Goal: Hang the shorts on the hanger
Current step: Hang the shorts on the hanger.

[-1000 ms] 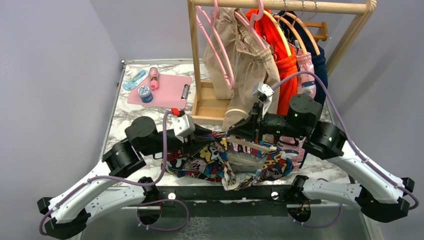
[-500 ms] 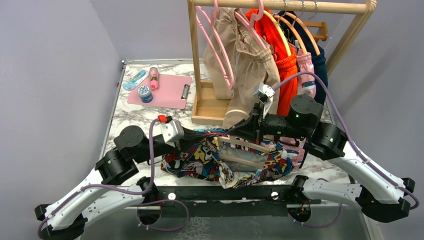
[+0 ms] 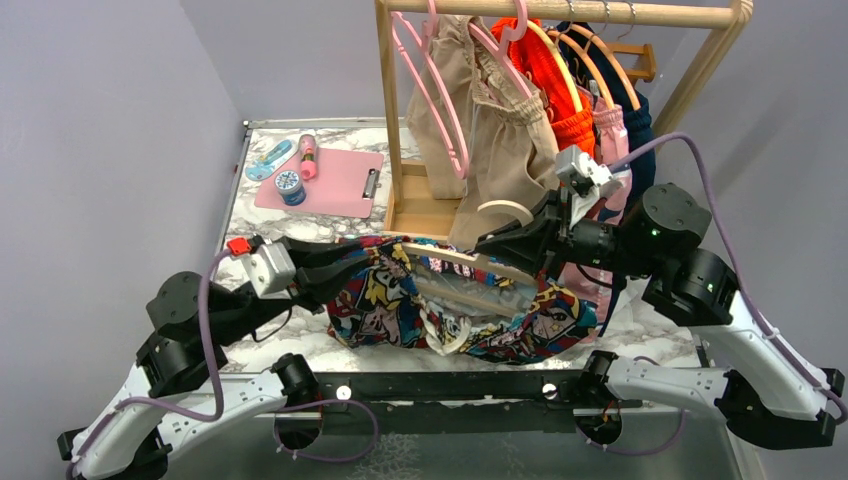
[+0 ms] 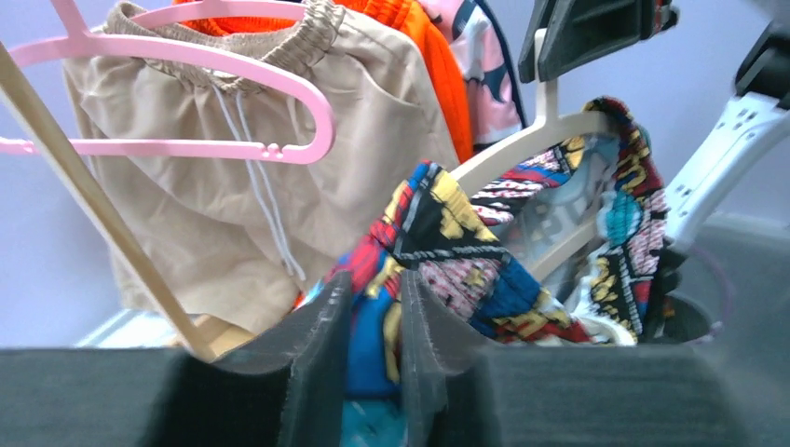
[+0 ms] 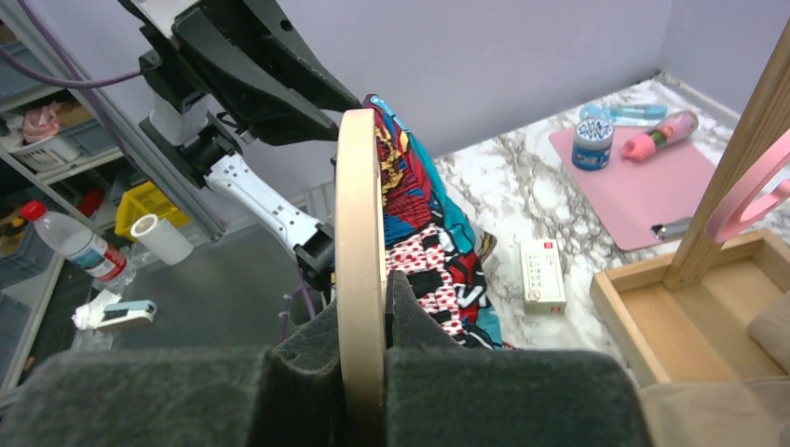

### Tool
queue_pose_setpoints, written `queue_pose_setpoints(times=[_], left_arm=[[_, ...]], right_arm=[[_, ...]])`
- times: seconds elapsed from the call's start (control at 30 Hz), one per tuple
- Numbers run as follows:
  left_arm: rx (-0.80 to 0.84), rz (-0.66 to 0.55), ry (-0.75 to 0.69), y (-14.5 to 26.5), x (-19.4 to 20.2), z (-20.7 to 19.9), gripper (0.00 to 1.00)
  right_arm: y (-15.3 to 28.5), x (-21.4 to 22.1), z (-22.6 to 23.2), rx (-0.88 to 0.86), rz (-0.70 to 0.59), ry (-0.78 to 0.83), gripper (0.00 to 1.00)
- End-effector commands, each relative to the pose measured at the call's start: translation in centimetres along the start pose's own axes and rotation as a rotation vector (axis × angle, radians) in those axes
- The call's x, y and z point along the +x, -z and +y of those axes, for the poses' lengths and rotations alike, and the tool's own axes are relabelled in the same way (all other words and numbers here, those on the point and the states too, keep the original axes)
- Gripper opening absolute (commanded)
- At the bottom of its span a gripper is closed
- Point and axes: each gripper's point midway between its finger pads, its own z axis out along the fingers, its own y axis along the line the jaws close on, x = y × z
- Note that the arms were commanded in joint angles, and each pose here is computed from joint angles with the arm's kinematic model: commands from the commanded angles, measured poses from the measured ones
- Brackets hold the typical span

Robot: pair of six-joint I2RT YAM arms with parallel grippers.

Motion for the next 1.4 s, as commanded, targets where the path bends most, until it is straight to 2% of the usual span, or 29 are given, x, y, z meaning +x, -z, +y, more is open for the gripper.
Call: queue_pose_setpoints(times=[0.0,0.07,0.17,0.3,0.43,0.6,0.73,1.0,1.37], left_arm=[[0.076,0.022,0.044,0.3,-0.1,-1.5,0.40],[0.094,-0.006,0.049,0.3,-1.1,-1.8,0.50],[0.094,-0.061,0.036,0.7,-3.4,-1.6,0.59],[0.119,-0.110,0.011,0.4,-6.4,-1.8,0.63],[0.228,-0.102,0.000,-1.0,-7.3,-3.4,0.64],[0.393,0.000,0.021,-3.0,-4.3,-6.0,0.65],[0.479,0.112,0.052,-4.0,-0.7,-7.4,0.66],[0.493,0.216,0.048,-4.5,3.0,-7.5,0.66],[0.509,0.326,0.060,-6.0,6.5,-7.6,0.64]], right_arm=[[0.4,-3.6,1.0,-0.035,-0.123,0.057,0.01],[0.3,-3.2,0.9,-0.035,-0.114,0.054,0.01],[0.2,-3.0,0.9,-0.042,-0.109,0.062,0.01],[-0.2,-2.4,1.3,-0.075,-0.059,0.090,0.01],[-1.0,-1.0,1.4,-0.116,0.017,0.108,0.01],[-2.0,1.3,1.5,-0.174,0.108,0.114,0.01],[-2.3,2.2,1.8,-0.213,0.131,0.118,0.01],[-3.1,3.0,1.7,-0.239,0.167,0.129,0.01],[-4.3,3.2,0.0,-0.175,0.181,0.169,0.01]])
